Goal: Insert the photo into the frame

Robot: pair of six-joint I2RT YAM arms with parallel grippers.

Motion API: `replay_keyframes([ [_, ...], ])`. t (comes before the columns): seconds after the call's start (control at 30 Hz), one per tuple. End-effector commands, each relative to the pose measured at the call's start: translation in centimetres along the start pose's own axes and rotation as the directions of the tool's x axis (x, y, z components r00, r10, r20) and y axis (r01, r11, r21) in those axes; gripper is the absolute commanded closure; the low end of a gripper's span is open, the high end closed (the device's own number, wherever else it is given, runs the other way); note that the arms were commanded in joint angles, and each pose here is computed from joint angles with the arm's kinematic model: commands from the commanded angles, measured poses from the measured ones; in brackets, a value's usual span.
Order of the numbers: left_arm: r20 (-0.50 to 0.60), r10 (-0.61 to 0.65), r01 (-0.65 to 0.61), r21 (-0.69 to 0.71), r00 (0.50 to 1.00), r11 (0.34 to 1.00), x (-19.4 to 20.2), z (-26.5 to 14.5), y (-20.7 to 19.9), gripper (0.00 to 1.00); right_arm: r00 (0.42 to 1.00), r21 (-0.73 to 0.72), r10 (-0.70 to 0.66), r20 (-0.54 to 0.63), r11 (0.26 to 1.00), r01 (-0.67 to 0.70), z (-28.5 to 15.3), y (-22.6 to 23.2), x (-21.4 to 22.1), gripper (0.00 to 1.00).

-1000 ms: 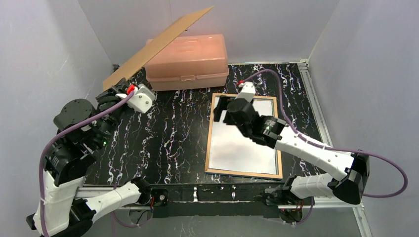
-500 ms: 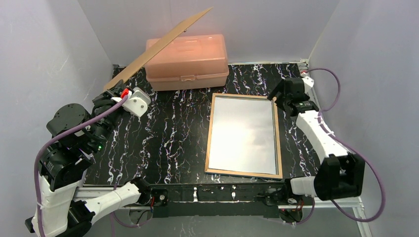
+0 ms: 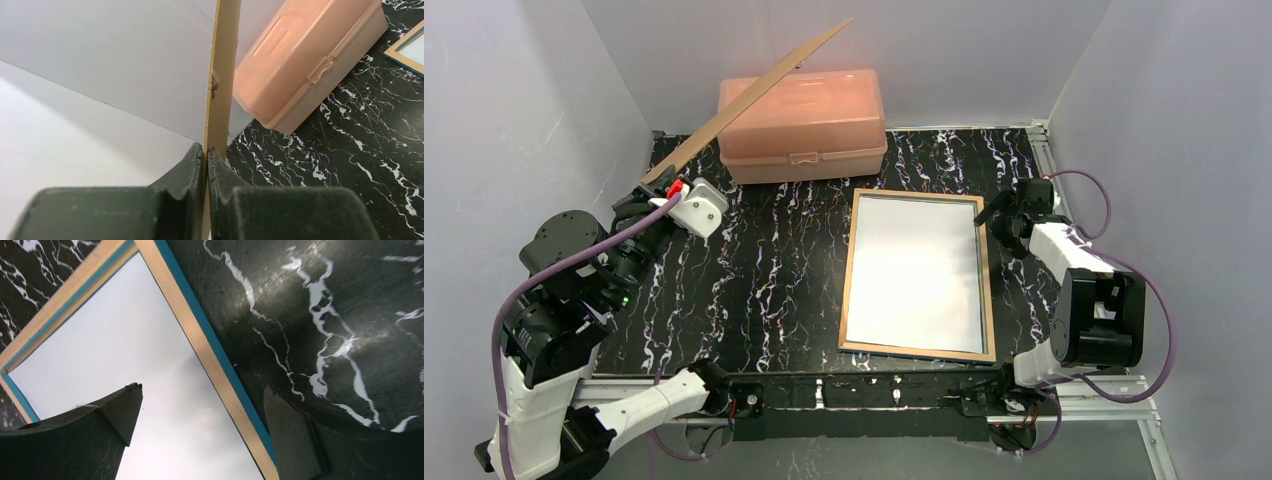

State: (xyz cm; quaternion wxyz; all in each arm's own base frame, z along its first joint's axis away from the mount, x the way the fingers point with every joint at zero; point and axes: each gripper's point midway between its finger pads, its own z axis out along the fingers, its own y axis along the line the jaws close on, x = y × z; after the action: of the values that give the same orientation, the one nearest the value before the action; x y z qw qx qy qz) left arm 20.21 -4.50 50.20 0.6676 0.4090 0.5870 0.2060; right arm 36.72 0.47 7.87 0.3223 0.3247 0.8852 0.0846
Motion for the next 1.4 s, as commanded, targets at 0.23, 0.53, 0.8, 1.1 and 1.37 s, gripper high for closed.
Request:
replay_keyframes([
  [0.23, 0.084, -0.058, 0.065, -0.080, 0.995, 0.995, -1.6, -1.1, 2.5, 1.00, 0.991, -0.116, 0.029, -0.128, 0.992, -0.044, 2.2, 0.6, 2.7, 0.01],
  [0.53, 0.078, -0.056, 0.061, -0.068, 0.995, 0.996, -1.5, -0.9, 2.0, 1.00, 0.984, -0.221, 0.023, -0.179, 0.973, -0.063, 2.5, 2.1, 4.7, 0.01],
  [0.8, 0.076, -0.055, 0.059, -0.052, 0.996, 0.997, -1.6, -0.6, 1.7, 1.00, 0.976, -0.249, -0.055, -0.209, 0.968, 0.002, 2.2, 4.7, 7.7, 0.01],
  [1.1, 0.079, -0.078, 0.080, -0.024, 0.994, 0.997, -1.8, -0.3, 1.2, 1.00, 0.978, -0.186, 0.065, -0.197, 0.977, -0.103, 0.1, 5.2, 11.9, 0.01],
  [1.37, 0.089, -0.090, 0.091, -0.010, 0.992, 0.996, -2.0, -0.4, 1.0, 1.00, 0.983, -0.130, 0.032, -0.181, 0.990, -0.056, -2.1, 4.9, 13.2, 0.01],
])
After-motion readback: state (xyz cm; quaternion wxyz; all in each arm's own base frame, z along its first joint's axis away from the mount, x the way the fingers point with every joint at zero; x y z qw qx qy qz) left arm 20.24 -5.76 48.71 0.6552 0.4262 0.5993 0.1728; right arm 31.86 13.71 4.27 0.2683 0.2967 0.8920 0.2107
